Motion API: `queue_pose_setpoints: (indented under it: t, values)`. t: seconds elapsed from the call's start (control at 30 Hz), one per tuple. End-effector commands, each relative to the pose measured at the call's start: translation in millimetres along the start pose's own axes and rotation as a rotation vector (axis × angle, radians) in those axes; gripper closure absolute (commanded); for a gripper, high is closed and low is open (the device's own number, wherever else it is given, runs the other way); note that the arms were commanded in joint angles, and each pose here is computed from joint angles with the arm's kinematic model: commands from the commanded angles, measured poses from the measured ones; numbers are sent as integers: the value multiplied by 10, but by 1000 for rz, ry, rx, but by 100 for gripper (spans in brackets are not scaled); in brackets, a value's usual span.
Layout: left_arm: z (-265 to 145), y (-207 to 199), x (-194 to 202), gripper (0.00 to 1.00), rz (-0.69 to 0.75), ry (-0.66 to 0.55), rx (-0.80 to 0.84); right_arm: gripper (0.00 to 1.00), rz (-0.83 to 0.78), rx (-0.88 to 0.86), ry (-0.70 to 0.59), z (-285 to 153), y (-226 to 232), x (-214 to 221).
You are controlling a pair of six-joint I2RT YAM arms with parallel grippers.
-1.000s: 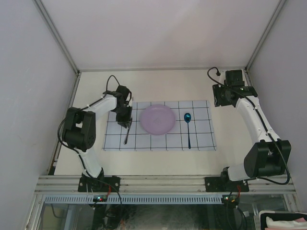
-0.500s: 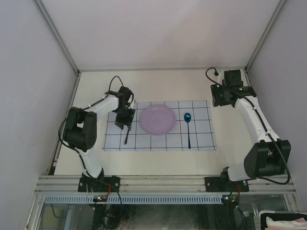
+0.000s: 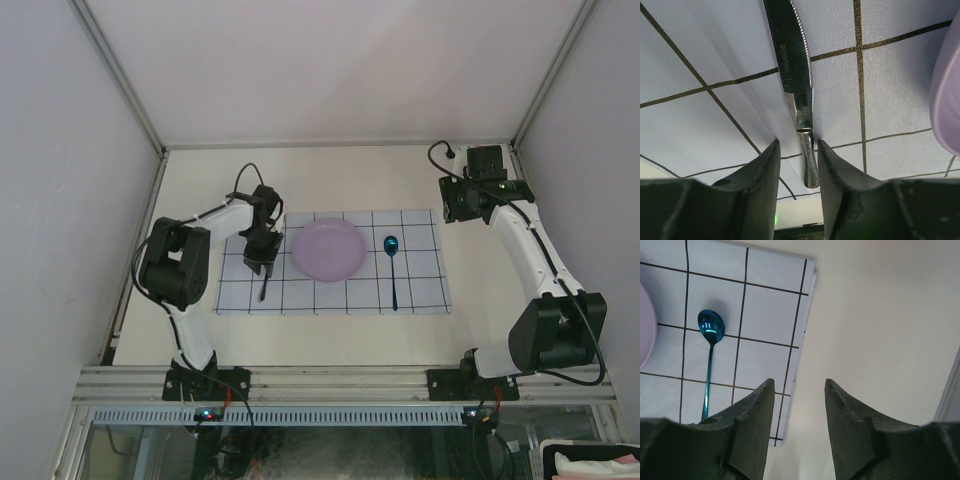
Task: Set the dinner table for one person
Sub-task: Adjust the knife on the napkin.
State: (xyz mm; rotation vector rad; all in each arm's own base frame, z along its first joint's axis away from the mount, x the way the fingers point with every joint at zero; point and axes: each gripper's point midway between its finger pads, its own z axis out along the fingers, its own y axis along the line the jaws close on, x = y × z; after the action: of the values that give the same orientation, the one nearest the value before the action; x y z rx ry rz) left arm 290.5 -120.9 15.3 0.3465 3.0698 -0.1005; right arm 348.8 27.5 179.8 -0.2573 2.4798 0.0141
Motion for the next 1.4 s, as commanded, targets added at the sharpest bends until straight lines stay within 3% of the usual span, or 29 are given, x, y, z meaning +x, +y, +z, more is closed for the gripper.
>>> queue_pose_setpoints:
  t: [0.0,0.27,1.0,1.37]
  values:
    - [109,-43,3,65,35,1,20,55,-19,15,-66,-143,-25,-130]
    - [141,-70,53,100,54,33,45,55,-25,11,-72,-142,-7,-157]
    - [-100,-171,27,100,-78,42,70,55,-23,-5,-69,-117,44,-158]
    - [-137,-134,144,100,-68,58,59,55,-29,-11,-70,-113,75,-135]
